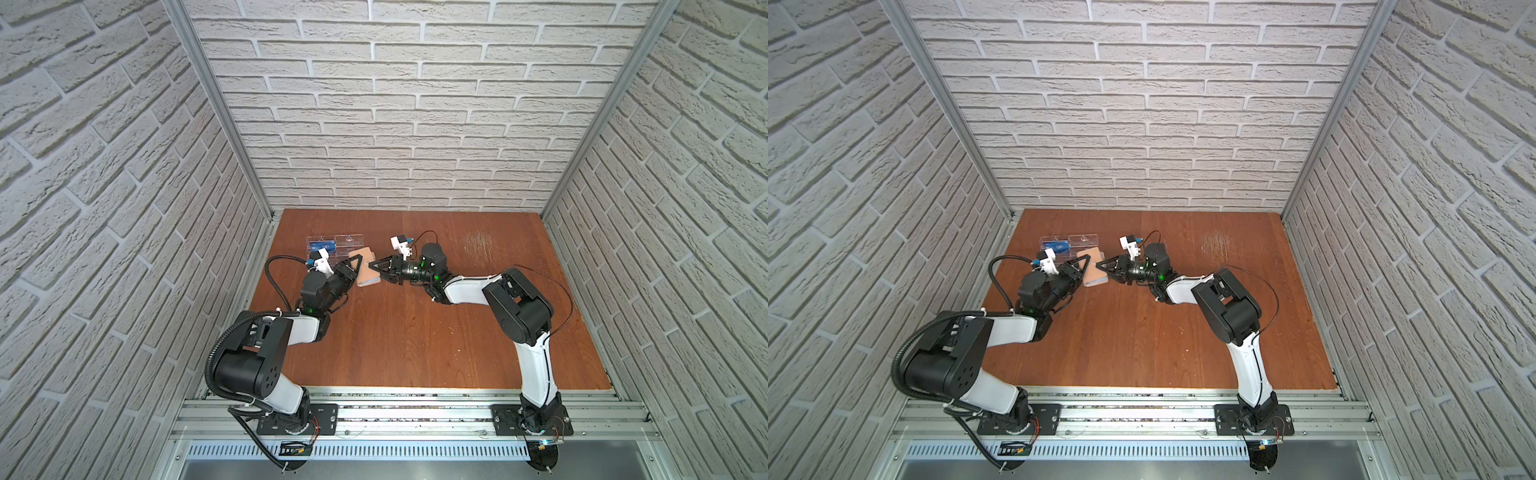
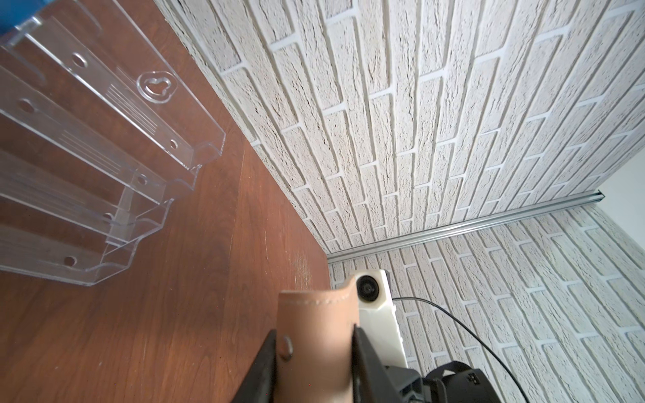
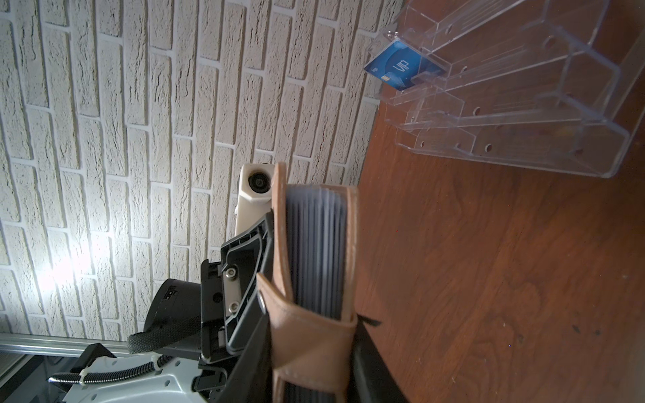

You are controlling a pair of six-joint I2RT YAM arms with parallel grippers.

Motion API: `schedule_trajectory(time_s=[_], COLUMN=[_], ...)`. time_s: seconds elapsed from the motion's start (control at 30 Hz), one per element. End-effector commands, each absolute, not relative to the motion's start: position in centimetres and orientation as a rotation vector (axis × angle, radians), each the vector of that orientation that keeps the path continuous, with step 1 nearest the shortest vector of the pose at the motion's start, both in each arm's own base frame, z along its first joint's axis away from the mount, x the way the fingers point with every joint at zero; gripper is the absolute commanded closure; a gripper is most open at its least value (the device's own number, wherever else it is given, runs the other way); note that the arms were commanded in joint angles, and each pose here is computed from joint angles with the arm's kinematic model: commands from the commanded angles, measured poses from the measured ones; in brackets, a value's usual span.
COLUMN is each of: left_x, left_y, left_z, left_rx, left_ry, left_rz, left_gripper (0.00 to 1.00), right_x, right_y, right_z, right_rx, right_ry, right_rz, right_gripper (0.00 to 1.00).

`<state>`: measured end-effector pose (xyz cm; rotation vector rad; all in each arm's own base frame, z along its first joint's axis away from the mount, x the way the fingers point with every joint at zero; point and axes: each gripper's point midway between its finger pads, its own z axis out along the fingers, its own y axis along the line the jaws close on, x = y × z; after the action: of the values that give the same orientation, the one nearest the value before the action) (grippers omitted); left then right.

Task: Take the credit cards out of the card holder
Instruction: Open the button on the card holder.

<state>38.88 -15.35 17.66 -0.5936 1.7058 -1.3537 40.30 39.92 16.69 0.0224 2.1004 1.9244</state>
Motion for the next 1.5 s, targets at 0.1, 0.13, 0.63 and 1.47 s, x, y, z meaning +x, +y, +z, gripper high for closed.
schedule_trajectory(time_s=[0.1,0.13,0.63,1.47], left_x=[38.3,38.3,37.5,37.0], left_y=[-16.6,-16.6,-15.7,-18.4], left_z=[21.8,21.7,20.4,15.2], left_rx=[-0.425,-0.425,-0.438,-0.559], left_ry=[1.568,1.570,1.689,2.055], left_rz=[-1.408,-1.410,-1.281,-0.937], left_gripper=[0.84,0.85,1.00,1.00], right_x=[40.1,40.0,39.9,35.1], right_y=[40.6,40.6,37.6,32.9], right_z=[16.5,16.5,17.2,15.0], right_rx=[-0.014,-0.015,-0.009,-0.169], right_ry=[2.110,2.113,2.164,2.521], right_rz=[1.929,1.926,1.738,0.916], right_gripper=[0.83,0.81,0.50,0.40])
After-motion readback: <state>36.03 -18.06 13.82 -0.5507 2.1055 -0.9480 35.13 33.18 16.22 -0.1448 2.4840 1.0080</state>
